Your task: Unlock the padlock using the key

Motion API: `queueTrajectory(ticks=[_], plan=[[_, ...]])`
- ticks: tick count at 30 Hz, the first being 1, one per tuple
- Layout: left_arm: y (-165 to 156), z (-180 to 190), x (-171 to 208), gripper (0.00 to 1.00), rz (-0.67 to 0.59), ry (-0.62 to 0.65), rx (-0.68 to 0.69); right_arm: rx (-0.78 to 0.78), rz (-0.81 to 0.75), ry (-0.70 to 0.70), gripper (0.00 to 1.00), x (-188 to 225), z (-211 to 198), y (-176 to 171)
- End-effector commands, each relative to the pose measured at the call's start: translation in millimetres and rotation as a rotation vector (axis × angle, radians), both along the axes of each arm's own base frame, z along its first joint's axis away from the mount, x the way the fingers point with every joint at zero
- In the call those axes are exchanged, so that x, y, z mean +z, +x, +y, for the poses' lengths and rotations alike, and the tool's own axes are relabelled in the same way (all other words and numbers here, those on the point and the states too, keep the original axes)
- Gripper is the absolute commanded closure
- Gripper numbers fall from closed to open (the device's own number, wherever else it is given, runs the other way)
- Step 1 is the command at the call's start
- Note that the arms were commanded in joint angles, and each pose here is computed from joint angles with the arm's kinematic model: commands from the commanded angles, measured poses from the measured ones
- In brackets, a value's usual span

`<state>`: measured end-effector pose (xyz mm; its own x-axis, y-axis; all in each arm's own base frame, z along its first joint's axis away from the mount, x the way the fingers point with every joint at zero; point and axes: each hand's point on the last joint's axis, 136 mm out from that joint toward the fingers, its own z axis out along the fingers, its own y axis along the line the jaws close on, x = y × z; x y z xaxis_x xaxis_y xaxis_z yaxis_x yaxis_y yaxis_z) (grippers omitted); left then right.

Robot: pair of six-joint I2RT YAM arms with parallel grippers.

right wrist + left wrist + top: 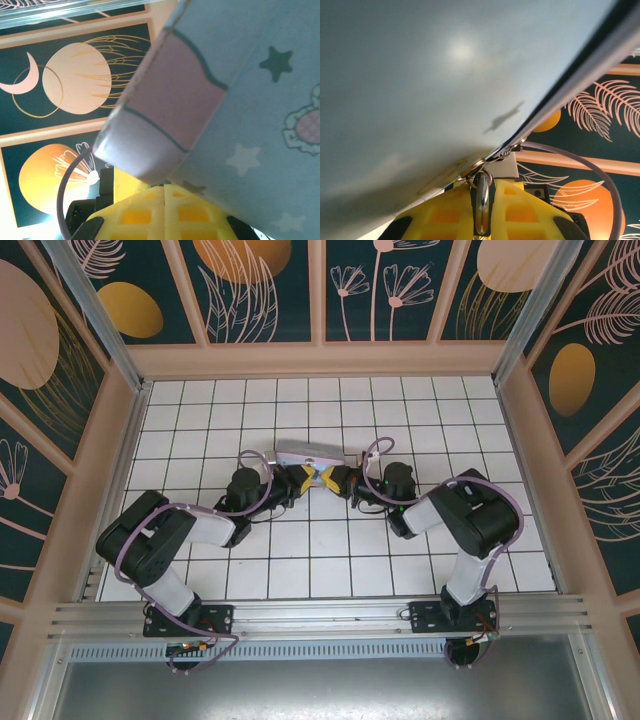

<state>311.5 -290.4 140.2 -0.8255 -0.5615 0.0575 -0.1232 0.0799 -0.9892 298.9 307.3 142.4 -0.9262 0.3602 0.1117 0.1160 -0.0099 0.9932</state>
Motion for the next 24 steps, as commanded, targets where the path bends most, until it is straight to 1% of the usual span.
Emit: queueTrajectory(ticks=[1,5,10,11,13,17,24], plan=[[-43,-31,35,1.0,-0.069,-0.142,-0.223,0.027,-0.12,0.094,1.0,29,7,-4],[-42,-31,42,1.0,-0.07,-0.185,-0.219,0.042,-0.133,0.082,1.0,21,6,-3],[-43,-31,48,1.0,-0.078,-0.197,-0.227,0.071,-0.162,0.064,1.0,15,8,-5],[-43,-31,49,1.0,-0.081,-0.198,-0.228,0.082,-0.175,0.062,1.0,15,9,-6],[-44,-31,51,1.0,-0.083,-0.201,-0.232,0.067,-0.194,0.049,1.0,14,1,3],[-45,-31,53,1.0,-0.086,-0.201,-0.235,0.107,-0.268,0.003,1.0,13,6,4],[-44,-32,53,1.0,-0.089,-0.197,-0.239,0.167,-0.403,-0.006,1.0,39,21,0]])
